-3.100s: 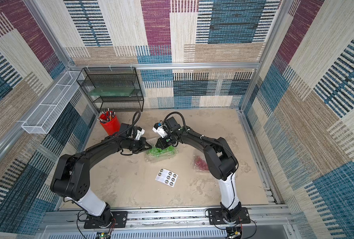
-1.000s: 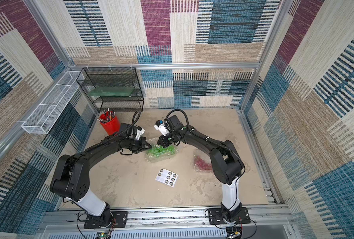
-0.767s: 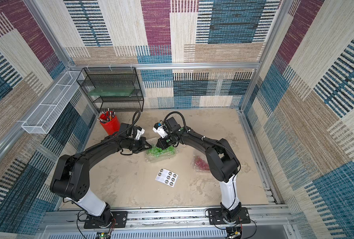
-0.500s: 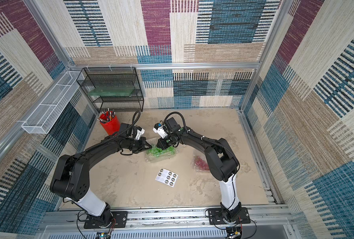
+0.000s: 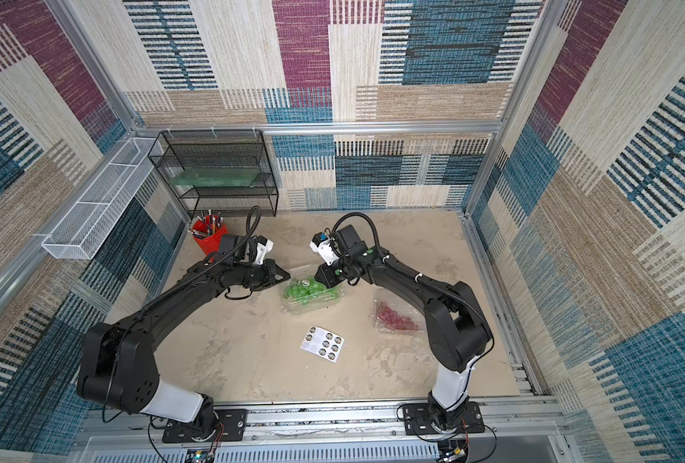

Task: Label fruit boxes
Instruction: Stick the label on the fruit box, then pick up the label sticker from the center of the board.

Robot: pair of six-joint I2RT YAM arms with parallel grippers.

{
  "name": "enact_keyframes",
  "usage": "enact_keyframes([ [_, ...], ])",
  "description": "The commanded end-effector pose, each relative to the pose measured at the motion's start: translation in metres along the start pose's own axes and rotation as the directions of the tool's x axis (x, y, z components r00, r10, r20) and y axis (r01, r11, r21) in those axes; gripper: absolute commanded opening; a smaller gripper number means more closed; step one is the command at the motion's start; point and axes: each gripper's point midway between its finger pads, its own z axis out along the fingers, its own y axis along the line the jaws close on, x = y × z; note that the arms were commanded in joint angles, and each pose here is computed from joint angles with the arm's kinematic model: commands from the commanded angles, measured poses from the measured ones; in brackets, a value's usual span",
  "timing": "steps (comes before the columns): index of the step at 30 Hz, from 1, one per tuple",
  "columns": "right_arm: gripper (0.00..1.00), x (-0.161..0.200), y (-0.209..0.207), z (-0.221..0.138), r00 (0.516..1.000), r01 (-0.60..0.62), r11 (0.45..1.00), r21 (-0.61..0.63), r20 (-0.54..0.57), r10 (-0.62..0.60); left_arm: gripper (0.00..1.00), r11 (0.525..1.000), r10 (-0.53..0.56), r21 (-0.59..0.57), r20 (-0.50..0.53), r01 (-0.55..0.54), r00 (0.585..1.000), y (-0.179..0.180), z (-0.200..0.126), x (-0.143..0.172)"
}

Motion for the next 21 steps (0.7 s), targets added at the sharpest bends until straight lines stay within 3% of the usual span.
enact_keyframes([
  [1,0.25,0.009,0.014,-0.014,0.999,-0.017,1.0,-0.025,0.048,0.018,0.3,0.998,0.062,-0.032,0.049,-0.061,0.997,-0.003,-0.015,0.004],
  [7,0.36,0.062,0.034,-0.024,0.996,-0.08,0.991,-0.104,0.018,0.082,0.39,0.995,0.102,-0.022,0.096,-0.101,0.99,-0.007,-0.033,0.029],
  [11,0.49,0.103,0.033,-0.007,0.99,-0.119,0.989,-0.093,-0.083,0.111,0.44,0.995,0.094,-0.04,0.144,-0.089,0.985,0.005,-0.041,0.051],
  [16,0.5,0.136,0.032,0.017,0.978,-0.139,0.986,-0.095,-0.171,0.121,0.46,0.995,0.079,-0.072,0.194,-0.066,0.978,0.021,-0.051,0.068],
  [21,0.51,0.138,0.025,0.03,0.979,-0.134,0.988,-0.076,-0.166,0.12,0.46,0.996,0.061,-0.071,0.185,-0.048,0.981,0.028,-0.049,0.079],
])
